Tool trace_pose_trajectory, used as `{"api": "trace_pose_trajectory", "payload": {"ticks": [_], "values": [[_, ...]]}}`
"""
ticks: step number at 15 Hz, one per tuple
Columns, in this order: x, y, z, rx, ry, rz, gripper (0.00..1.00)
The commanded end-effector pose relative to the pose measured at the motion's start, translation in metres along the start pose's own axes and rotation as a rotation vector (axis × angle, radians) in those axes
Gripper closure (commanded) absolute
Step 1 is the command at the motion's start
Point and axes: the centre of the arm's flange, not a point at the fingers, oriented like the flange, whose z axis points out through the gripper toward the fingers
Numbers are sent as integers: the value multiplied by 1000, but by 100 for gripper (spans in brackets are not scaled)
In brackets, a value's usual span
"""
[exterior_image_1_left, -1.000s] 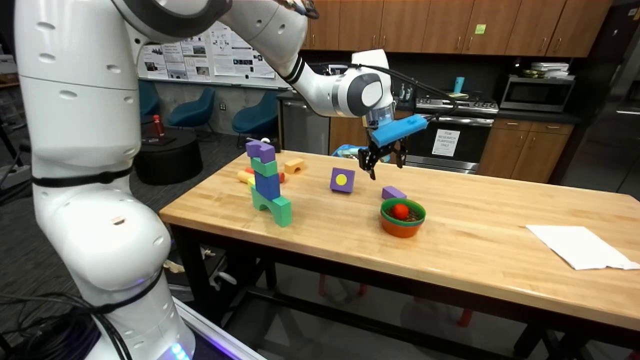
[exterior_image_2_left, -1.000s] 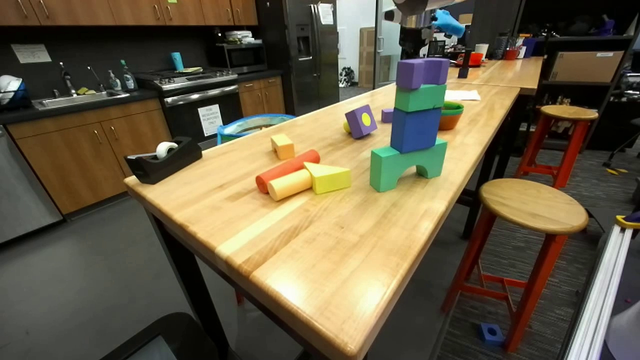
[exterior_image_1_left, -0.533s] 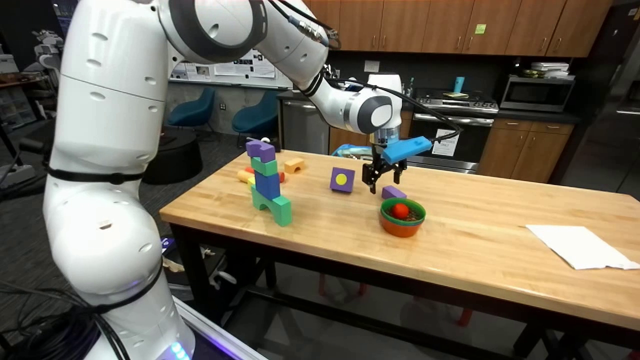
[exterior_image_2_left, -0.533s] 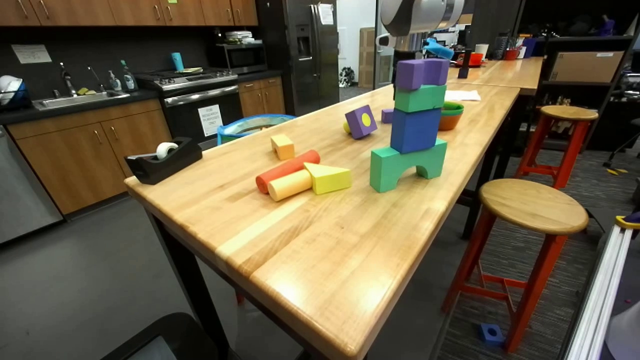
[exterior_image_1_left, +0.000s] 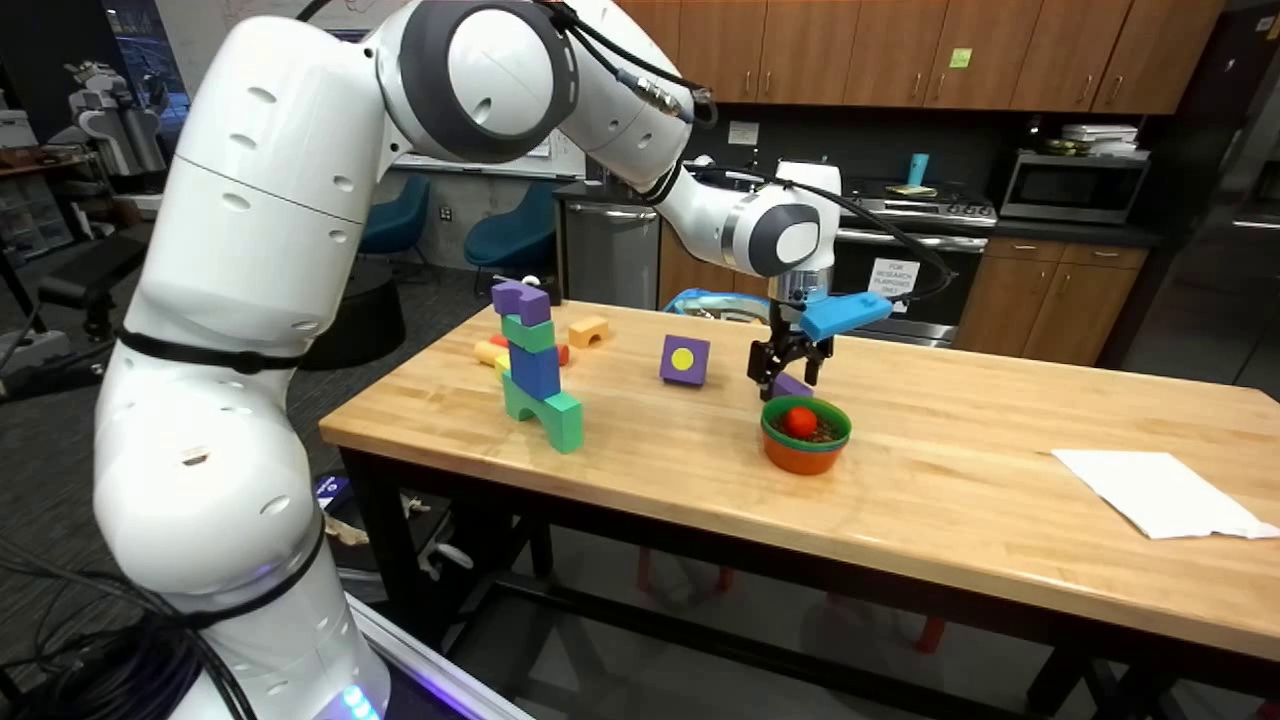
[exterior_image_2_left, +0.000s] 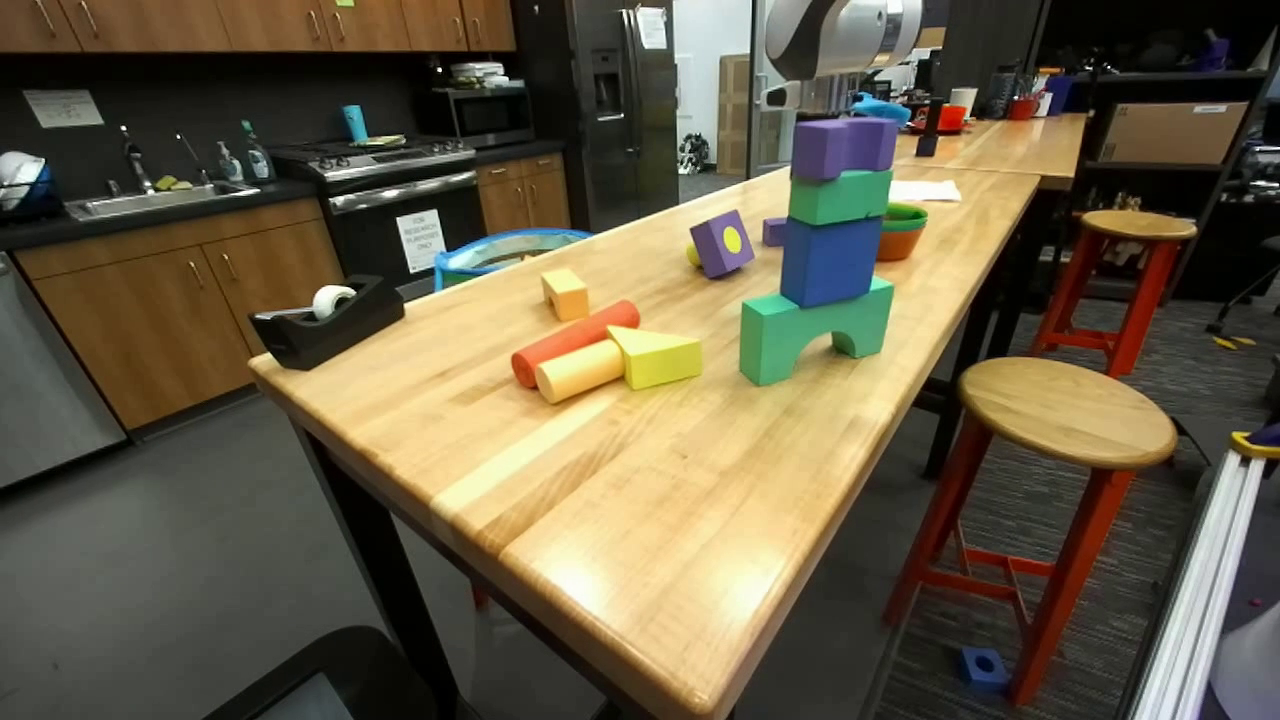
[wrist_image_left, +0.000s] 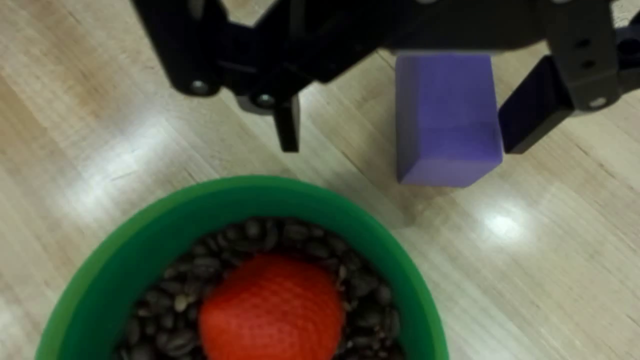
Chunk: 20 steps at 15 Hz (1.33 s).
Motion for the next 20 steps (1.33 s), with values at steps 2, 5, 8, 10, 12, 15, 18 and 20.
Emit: {"api": "trace_pose_trajectory", "payload": {"ticks": [2, 5, 8, 10, 12, 15, 18, 20], "values": [[-3, 16, -5, 27, 19, -29, 0], [3, 16, -5, 47, 29, -40, 0], [12, 18, -3, 69, 44, -29, 0], [15, 20, -1, 78, 50, -23, 0], [17, 23, 4, 91, 54, -17, 0], [20, 28, 8, 106, 55, -15, 0], [22, 32, 9, 114, 54, -15, 0], [22, 34, 9, 115, 55, -16, 0]]}}
